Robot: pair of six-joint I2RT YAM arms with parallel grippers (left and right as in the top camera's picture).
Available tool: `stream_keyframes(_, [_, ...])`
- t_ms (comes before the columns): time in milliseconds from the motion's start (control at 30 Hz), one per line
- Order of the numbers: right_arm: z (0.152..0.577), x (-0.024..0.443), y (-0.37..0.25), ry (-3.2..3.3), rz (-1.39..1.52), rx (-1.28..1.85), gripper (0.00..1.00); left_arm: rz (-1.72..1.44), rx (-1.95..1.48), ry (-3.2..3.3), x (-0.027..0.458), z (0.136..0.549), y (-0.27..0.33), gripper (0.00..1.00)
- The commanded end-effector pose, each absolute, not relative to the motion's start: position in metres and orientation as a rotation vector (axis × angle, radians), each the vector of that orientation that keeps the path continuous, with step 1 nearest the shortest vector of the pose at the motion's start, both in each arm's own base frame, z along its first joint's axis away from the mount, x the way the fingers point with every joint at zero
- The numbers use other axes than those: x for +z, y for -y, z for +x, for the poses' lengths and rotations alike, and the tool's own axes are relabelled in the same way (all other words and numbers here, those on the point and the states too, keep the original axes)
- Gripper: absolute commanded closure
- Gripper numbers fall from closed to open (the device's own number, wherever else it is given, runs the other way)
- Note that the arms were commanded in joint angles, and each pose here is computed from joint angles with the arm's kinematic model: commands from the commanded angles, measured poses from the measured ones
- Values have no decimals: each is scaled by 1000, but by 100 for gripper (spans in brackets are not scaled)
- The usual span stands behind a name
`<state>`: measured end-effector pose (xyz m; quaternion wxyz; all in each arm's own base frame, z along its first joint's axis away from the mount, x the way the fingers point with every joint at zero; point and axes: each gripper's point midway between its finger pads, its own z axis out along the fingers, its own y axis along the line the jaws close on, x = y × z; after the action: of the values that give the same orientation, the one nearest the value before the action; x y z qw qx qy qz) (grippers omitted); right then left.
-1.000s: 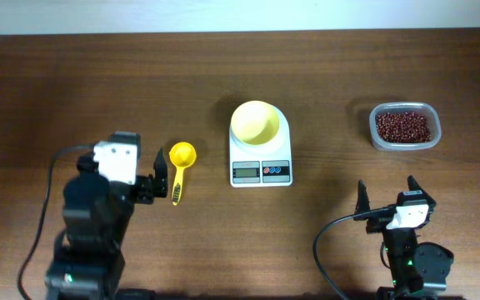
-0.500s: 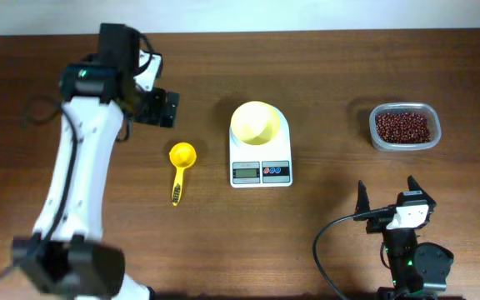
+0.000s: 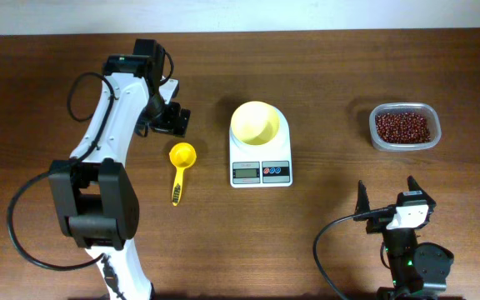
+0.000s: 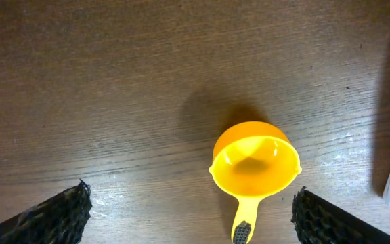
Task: Scoop item into bowl and weigh 50g on scale
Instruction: 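Move the left gripper over the yellow scoop handle and lower, then close the left gripper on the yellow scoop handle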
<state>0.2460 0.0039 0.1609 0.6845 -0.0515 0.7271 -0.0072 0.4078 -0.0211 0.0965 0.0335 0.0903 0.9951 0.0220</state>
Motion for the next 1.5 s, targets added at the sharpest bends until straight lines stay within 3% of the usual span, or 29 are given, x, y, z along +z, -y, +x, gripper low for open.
stream_keyframes(0, [246,158,-4,-1633,-121,-22,1,289,74,-3047,100,412,18,1])
stream_keyframes(500, [246,158,-4,-1633,-121,-22,1,308,70,-3188,42,370,15,1])
stream_keyframes(933, [246,158,-4,-1633,-121,-22,1,299,71,-3129,8,374,16,1])
stream_keyframes(1000, [246,159,-4,-1633,-120,-22,1,296,70,-3110,6,378,16,16])
stream_keyframes(1033, [246,158,-4,-1633,-120,-22,1,296,65,-3100,5,380,17,36])
stream_keyframes(1067, [246,158,-4,-1633,-120,-22,1,296,61,-3100,5,380,17,42])
stream_keyframes(1100, [246,158,-4,-1633,-120,-22,1,296,37,-3100,5,380,20,56])
stream_keyframes(1233, [246,158,-4,-1633,-121,-22,1,297,13,-3092,5,381,23,63])
stream_keyframes(1333, [246,158,-4,-1633,-121,-22,1,297,-5,-3088,5,382,25,79])
stream_keyframes(1400, [246,158,-4,-1633,-121,-22,1,297,-5,-3088,5,382,25,96])
stream_keyframes(1467, [246,158,-4,-1633,-120,-22,1,296,-7,-3084,5,383,25,100])
